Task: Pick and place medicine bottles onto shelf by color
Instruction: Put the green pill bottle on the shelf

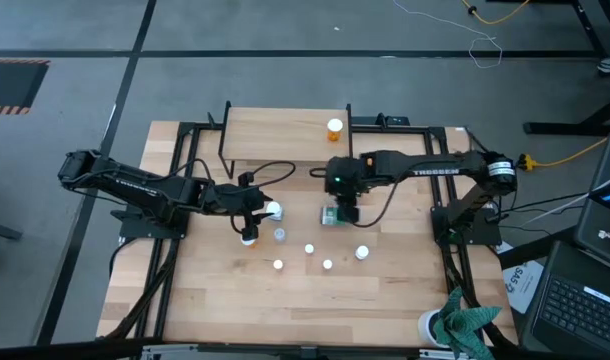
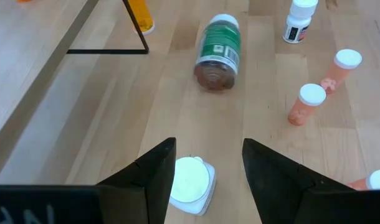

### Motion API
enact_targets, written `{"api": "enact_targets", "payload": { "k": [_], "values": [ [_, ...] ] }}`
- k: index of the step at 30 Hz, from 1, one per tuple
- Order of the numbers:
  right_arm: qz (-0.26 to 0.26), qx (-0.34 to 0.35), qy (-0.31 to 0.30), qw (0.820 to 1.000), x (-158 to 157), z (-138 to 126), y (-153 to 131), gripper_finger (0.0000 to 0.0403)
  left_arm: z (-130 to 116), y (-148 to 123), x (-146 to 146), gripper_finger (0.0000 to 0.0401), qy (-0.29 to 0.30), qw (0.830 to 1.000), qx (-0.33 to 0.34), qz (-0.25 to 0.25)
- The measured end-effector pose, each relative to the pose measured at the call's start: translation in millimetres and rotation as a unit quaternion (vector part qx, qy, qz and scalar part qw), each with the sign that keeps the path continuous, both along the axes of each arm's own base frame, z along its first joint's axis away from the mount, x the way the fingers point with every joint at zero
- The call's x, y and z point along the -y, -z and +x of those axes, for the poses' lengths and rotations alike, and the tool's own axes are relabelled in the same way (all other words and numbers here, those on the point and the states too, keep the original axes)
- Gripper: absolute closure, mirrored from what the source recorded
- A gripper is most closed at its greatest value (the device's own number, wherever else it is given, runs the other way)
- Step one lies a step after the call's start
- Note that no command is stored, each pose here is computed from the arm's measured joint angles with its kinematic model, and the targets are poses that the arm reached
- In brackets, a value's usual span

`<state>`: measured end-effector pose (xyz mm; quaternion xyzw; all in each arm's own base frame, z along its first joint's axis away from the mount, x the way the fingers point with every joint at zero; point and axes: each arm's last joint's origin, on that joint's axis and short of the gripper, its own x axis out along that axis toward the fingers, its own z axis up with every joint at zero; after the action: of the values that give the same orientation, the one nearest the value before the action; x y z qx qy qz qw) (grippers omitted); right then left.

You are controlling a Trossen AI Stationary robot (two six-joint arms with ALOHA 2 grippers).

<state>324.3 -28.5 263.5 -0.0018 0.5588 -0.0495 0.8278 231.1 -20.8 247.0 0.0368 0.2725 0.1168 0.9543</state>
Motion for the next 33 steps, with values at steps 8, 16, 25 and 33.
{"api": "enact_targets", "payload": {
  "k": [8,16,25,33],
  "values": [
    [-0.015,-0.007,0.076,0.997,-26.5,-62.2,-33.4,0.0265,0.0,0.0,0.1,0.022,0.0,1.0,0.0,0.0],
    [-0.018,0.105,0.097,0.99,-49.0,-127.2,-17.3,0.0265,0.0,0.0,0.0,0.022,0.0,1.0,0.0,0.0],
    [-0.039,0.144,0.024,0.988,-49.2,-137.0,12.6,0.0265,0.0,0.0,0.0,0.022,0.0,1.0,0.0,0.0],
    [-0.041,0.166,0.0,0.985,-50.5,-125.9,19.5,0.0265,0.0,0.0,0.0,0.022,0.0,1.0,0.0,0.0]
  ]
}}
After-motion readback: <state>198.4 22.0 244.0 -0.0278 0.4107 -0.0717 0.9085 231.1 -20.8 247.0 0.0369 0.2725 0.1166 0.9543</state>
